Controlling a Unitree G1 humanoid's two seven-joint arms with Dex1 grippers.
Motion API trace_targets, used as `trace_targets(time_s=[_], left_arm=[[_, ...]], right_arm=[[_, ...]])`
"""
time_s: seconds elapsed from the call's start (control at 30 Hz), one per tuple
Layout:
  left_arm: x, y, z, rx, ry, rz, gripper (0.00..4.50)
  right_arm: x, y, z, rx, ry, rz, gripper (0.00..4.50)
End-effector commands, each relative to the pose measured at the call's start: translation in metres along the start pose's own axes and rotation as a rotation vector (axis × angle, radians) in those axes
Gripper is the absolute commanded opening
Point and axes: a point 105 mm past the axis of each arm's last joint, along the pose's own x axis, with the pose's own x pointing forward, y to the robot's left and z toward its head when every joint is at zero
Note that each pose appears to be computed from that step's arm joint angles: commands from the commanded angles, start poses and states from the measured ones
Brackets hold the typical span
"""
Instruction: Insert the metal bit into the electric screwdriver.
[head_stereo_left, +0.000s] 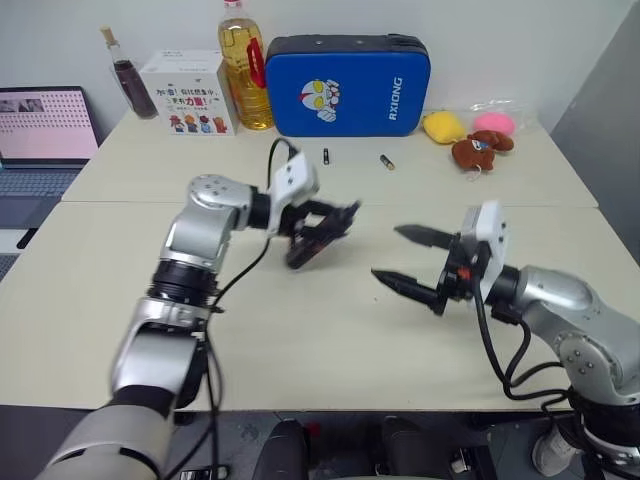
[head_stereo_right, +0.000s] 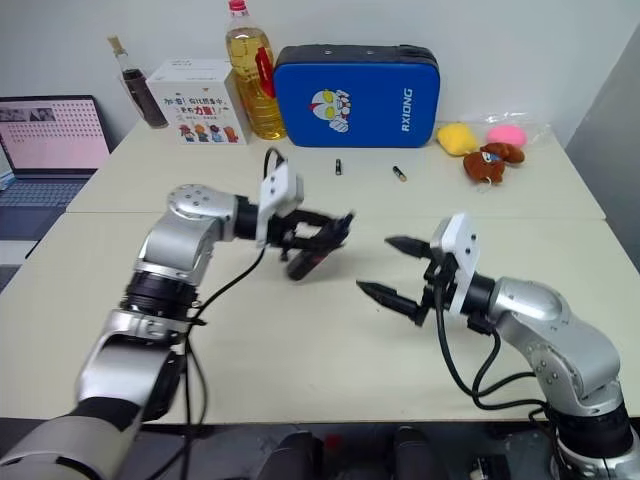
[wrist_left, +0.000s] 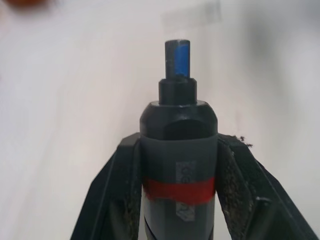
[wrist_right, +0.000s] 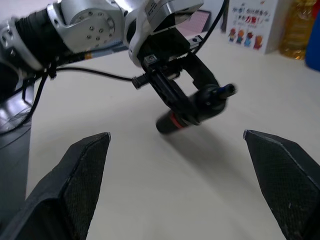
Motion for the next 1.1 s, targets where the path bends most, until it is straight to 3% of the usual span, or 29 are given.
trace_targets(time_s=[0.03, 0.17, 0.37, 0.5, 0.57, 0.63, 0.73, 0.97, 1.1], left_arm=[[0.008, 0.010, 0.044, -0.033, -0.292, 0.213, 1.67], [0.020, 0.001, 0.023, -0.065, -0.385, 0.358, 1.67], [0.013, -0.007, -0.017, -0.080, -0.360, 0.487, 1.67], [0.011, -0.011, -0.026, -0.074, -0.339, 0.495, 1.67], [0.010, -0.012, -0.030, -0.086, -0.333, 0.505, 1.67], [0.009, -0.015, -0.037, -0.096, -0.314, 0.505, 1.67], [0.010, -0.018, -0.041, -0.104, -0.305, 0.506, 1.67], [0.007, -0.021, -0.048, -0.117, -0.295, 0.537, 1.67], [0.006, -0.021, -0.049, -0.121, -0.297, 0.556, 1.67]], right_arm=[[0.001, -0.031, 0.034, -0.070, -0.097, -0.184, 4.50], [0.006, -0.045, 0.044, -0.039, -0.109, -0.246, 4.50], [0.003, -0.048, 0.033, 0.040, -0.088, -0.269, 4.50], [-0.003, -0.053, 0.022, 0.080, -0.046, -0.303, 4.50], [-0.010, -0.059, 0.011, 0.074, 0.021, -0.328, 4.50], [-0.035, -0.087, -0.025, 0.050, 0.253, -0.431, 4.50], [-0.064, -0.108, -0.046, -0.007, 0.449, -0.459, 4.50], [-0.098, -0.127, -0.071, 0.039, 0.719, -0.404, 4.50], [-0.103, -0.129, -0.083, 0.092, 0.797, -0.387, 4.50]])
